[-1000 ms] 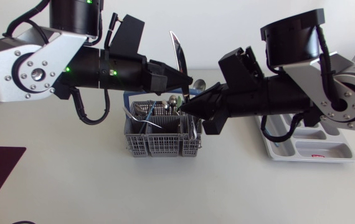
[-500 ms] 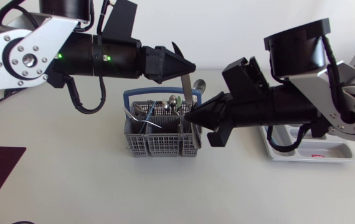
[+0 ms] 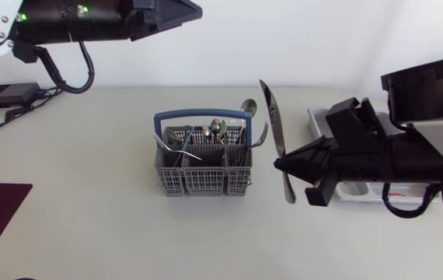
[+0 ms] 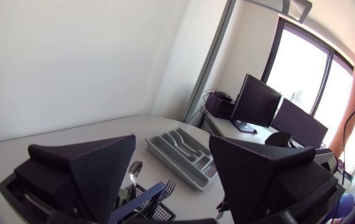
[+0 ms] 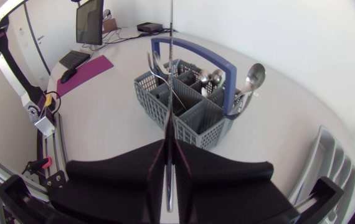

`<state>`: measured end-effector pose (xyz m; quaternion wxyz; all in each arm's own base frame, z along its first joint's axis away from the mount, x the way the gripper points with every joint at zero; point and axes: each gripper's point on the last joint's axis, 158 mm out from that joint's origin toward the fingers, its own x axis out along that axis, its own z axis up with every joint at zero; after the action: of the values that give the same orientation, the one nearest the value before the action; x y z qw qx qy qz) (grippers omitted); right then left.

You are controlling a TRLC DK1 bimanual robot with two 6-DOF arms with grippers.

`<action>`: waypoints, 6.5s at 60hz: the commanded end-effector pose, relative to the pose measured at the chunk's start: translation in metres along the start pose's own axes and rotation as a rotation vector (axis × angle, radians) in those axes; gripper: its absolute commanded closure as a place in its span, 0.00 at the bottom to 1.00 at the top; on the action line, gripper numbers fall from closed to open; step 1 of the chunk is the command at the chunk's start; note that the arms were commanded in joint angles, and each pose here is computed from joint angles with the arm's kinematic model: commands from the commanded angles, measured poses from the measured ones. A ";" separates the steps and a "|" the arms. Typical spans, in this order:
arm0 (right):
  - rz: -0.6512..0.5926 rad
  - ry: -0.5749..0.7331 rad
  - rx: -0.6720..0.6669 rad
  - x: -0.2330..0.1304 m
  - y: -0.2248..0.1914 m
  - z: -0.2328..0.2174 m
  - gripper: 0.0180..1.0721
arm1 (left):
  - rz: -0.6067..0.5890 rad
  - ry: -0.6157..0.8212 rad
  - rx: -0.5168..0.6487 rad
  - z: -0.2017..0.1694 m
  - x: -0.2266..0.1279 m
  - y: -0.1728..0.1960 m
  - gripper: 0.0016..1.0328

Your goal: Sort the cutlery from the basket into the organizer compartments.

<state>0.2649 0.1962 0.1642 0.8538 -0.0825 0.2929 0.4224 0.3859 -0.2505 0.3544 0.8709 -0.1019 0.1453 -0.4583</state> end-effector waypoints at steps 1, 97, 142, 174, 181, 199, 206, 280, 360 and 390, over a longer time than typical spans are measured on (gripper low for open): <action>-0.050 0.000 0.004 -0.010 -0.015 -0.009 0.94 | 0.009 -0.071 0.004 0.033 -0.017 -0.004 0.19; -0.830 0.296 0.609 -0.122 -0.487 -0.206 0.94 | 0.360 0.423 0.536 -0.177 0.014 0.014 0.19; -0.860 0.353 0.658 -0.103 -0.489 -0.222 0.54 | 0.368 0.403 0.566 -0.178 0.004 0.010 0.19; -0.741 0.187 0.474 -0.084 -0.321 -0.103 0.35 | 0.365 0.392 0.582 -0.191 -0.006 0.010 0.19; -0.658 0.166 0.440 -0.056 -0.270 -0.083 0.35 | 0.365 0.389 0.584 -0.195 -0.007 0.010 0.19; -0.484 0.120 0.362 0.006 -0.174 -0.044 0.35 | 0.364 0.380 0.593 -0.206 -0.008 0.013 0.19; -0.439 0.093 0.345 0.023 -0.154 -0.031 0.35 | 0.365 0.372 0.594 -0.209 -0.007 0.014 0.19; -0.496 0.074 0.206 0.107 -0.121 0.012 0.77 | 0.367 0.338 0.591 -0.219 0.005 0.020 0.19; -0.336 -0.089 -0.070 0.026 -0.036 0.113 0.93 | 0.204 0.296 0.547 -0.196 0.017 -0.007 0.18; -0.194 -0.165 -0.053 -0.017 -0.003 0.124 0.93 | -0.086 0.324 0.424 -0.176 0.032 -0.049 0.17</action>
<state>0.3165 0.2348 0.2657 0.9083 -0.1104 0.2037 0.3483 0.3012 -0.3071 0.1957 0.8247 0.1656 0.1710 -0.5131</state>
